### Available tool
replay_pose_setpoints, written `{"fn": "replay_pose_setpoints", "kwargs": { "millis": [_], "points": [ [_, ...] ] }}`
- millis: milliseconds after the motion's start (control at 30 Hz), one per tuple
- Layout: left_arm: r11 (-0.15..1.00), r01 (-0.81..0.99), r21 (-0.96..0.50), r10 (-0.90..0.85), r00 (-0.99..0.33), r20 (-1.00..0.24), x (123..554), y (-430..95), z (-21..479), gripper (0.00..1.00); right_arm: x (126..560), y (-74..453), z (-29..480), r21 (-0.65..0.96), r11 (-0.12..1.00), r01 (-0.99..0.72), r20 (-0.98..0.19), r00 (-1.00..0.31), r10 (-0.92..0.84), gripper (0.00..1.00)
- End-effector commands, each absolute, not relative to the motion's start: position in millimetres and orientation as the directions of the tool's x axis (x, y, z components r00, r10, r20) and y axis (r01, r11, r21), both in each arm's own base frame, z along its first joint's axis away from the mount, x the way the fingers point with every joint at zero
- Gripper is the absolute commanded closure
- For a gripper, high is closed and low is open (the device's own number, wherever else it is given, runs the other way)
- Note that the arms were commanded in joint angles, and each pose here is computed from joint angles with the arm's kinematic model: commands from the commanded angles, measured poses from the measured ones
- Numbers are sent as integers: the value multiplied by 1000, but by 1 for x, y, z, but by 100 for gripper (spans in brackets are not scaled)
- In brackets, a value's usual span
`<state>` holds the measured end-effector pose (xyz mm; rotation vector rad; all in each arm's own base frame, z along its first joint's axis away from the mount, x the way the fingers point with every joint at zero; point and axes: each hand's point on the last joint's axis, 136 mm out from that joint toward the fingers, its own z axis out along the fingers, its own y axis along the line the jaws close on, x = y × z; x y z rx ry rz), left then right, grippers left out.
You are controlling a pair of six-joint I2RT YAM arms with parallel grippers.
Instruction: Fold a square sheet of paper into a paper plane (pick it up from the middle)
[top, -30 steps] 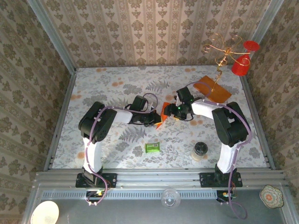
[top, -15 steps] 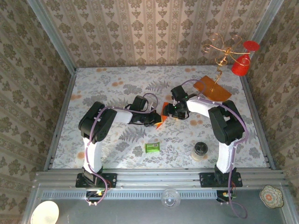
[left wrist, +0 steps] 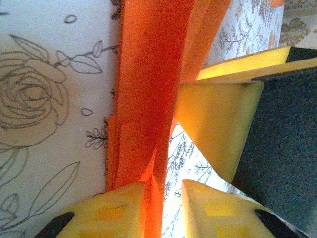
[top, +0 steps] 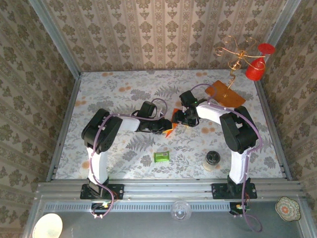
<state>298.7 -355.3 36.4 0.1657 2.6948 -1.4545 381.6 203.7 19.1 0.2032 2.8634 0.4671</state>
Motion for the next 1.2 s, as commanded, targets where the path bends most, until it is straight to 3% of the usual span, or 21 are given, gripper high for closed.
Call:
{"fn": "replay_pose_setpoints", "kwargs": {
  "millis": [0, 233, 533, 767, 1167],
  "points": [
    [575, 141, -806, 46, -989, -141, 300, -345, 42, 72, 380, 184, -28, 206, 973, 104, -194, -970, 145, 37],
    [601, 165, -782, 34, -983, -181, 301, -339, 53, 69, 380, 184, -28, 207, 973, 104, -191, -971, 145, 37],
    [719, 235, -654, 93, -965, -244, 295, -334, 45, 56, 380, 185, -28, 207, 973, 104, -189, -971, 144, 37],
    [696, 261, -669, 131, -962, -239, 290, -348, 45, 50, 379, 185, -28, 208, 973, 105, -187, -972, 145, 37],
    [782, 233, -578, 144, -970, -197, 288, -342, 21, 52, 379, 185, -28, 210, 971, 111, -183, -971, 151, 37]
  ]
}}
